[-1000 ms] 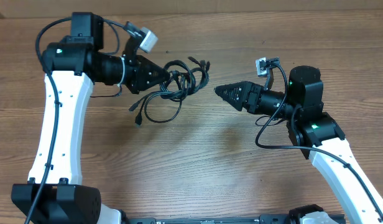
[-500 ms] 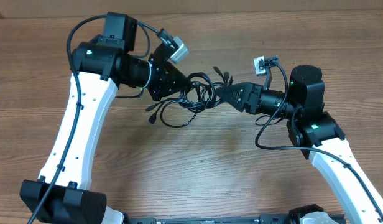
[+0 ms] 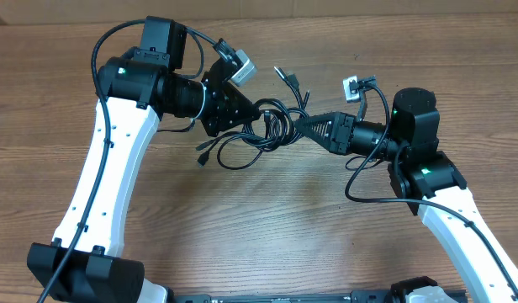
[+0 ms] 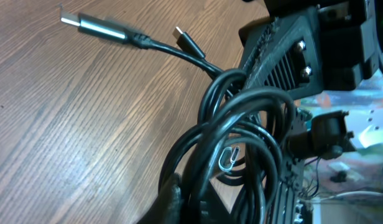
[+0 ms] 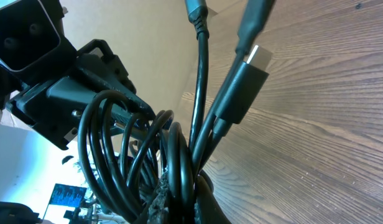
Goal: Untangle cables
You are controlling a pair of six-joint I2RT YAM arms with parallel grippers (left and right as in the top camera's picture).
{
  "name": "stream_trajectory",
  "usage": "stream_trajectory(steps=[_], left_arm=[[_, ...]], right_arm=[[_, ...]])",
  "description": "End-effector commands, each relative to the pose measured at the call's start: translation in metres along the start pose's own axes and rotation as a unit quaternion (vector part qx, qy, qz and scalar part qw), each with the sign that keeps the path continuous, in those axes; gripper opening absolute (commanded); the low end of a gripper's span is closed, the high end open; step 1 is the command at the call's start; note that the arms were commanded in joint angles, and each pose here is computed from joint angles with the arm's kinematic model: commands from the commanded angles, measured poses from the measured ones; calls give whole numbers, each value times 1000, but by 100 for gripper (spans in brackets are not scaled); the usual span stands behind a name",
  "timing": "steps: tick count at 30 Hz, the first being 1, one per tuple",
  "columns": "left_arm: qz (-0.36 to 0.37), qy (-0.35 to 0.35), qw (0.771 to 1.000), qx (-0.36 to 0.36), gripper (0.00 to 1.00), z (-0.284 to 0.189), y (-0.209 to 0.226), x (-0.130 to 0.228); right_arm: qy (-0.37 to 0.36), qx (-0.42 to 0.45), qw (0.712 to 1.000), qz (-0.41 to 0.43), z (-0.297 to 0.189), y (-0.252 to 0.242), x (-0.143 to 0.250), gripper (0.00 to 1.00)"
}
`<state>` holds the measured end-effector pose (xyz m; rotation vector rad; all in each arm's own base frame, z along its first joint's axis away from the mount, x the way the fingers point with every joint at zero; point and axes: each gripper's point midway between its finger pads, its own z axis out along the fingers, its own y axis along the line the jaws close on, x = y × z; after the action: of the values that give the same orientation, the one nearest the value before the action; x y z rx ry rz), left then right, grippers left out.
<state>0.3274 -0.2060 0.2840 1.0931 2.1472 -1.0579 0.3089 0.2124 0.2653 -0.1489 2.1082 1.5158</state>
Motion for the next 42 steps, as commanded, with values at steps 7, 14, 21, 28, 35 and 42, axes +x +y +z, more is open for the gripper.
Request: stream_trajectory(steps=[7,14,21,28,35,42], left_arm=[[3,-8,1000,16,100,-1,-8,-3],[30,-8,999,16,100,-1,-8,-3],[167,-12,986,13,96,-1,-7,-4],[270,-15,963,14,98,0,-8,-5],[288,-17,957,24,94,4,-15,-6],[299,-18,952,66,91,19,-42,-7]], right_arm=[[0,-5,999,-37,1,6,-3,4],[5,-6,998,-62,1,6,-1,4],[33,-49,989,-138,-1,19,11,4],[45,-71,982,-168,-2,26,17,4],[72,-131,962,-228,-7,42,32,9],[72,-133,961,-230,-7,43,32,11]])
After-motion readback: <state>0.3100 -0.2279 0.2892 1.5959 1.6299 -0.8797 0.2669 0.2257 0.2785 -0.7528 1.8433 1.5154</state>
